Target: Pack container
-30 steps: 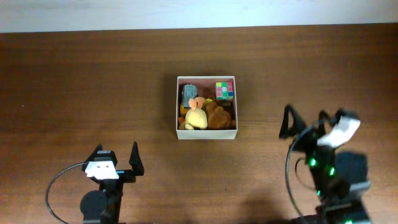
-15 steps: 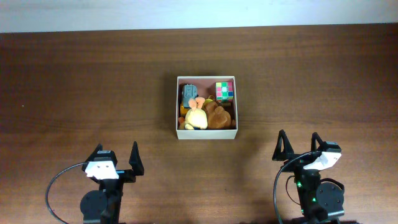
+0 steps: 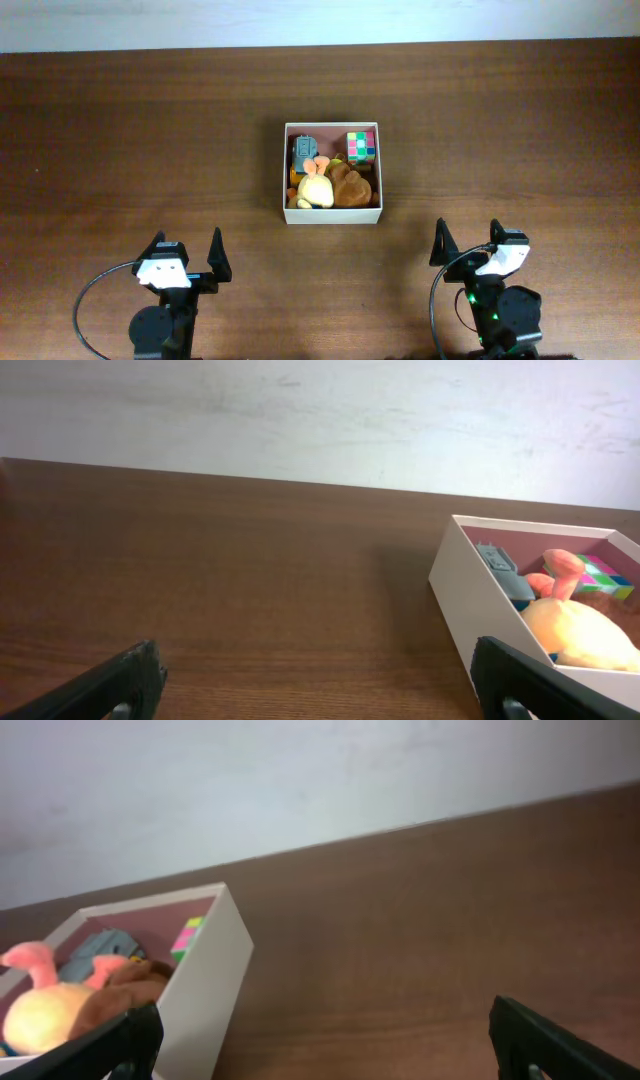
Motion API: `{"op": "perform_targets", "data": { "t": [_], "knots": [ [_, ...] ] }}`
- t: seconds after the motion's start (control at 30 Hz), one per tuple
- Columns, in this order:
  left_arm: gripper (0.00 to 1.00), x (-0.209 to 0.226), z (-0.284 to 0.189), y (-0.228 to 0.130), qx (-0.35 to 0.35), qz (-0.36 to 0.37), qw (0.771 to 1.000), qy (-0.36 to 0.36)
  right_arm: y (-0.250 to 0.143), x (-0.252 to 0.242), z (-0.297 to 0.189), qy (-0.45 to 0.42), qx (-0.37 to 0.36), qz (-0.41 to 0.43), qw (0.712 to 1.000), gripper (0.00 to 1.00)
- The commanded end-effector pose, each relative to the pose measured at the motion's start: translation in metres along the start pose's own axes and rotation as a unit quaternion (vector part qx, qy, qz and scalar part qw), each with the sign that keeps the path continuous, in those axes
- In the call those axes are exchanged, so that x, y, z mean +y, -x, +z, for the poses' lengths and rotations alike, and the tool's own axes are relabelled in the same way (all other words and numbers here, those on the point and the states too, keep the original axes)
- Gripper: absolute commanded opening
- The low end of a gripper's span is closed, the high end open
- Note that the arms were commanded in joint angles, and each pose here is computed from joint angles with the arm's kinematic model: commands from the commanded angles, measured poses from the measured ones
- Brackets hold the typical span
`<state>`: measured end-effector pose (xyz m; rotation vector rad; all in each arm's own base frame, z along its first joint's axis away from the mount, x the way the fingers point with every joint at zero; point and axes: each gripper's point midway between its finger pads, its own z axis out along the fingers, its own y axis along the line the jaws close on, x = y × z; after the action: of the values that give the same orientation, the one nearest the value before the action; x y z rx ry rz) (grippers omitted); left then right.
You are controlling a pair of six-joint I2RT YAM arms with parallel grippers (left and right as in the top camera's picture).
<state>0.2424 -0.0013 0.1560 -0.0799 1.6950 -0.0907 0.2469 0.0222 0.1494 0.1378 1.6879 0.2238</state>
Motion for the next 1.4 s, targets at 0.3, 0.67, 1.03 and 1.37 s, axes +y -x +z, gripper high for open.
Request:
{"op": "perform_targets", "data": {
  "t": [0.3, 0.67, 1.03, 1.37],
  "knots": [
    [1.00, -0.0008, 0.0000, -0.0004, -0.003, 0.008, 1.000, -0.004, 0.0047, 0.0083, -0.0029, 0.023, -0.016, -0.020, 0.999, 0.99],
    [0.99, -0.0008, 0.0000, -0.0004, -0.003, 0.008, 1.000, -0.004, 0.0060, 0.0030, -0.0027, 0.013, -0.019, -0.019, 1.000, 0.99],
    [1.00, -0.0009, 0.0000, -0.0003, -0.003, 0.008, 1.000, -0.004, 0.0060, 0.0030, -0.0027, 0.013, -0.019, -0.019, 1.000, 0.99],
    [1.00, -0.0008, 0.0000, -0.0004, -0.003, 0.008, 1.000, -0.004, 0.0060, 0.0030, -0.0027, 0.013, -0.019, -0.019, 1.000, 0.99]
  ]
}}
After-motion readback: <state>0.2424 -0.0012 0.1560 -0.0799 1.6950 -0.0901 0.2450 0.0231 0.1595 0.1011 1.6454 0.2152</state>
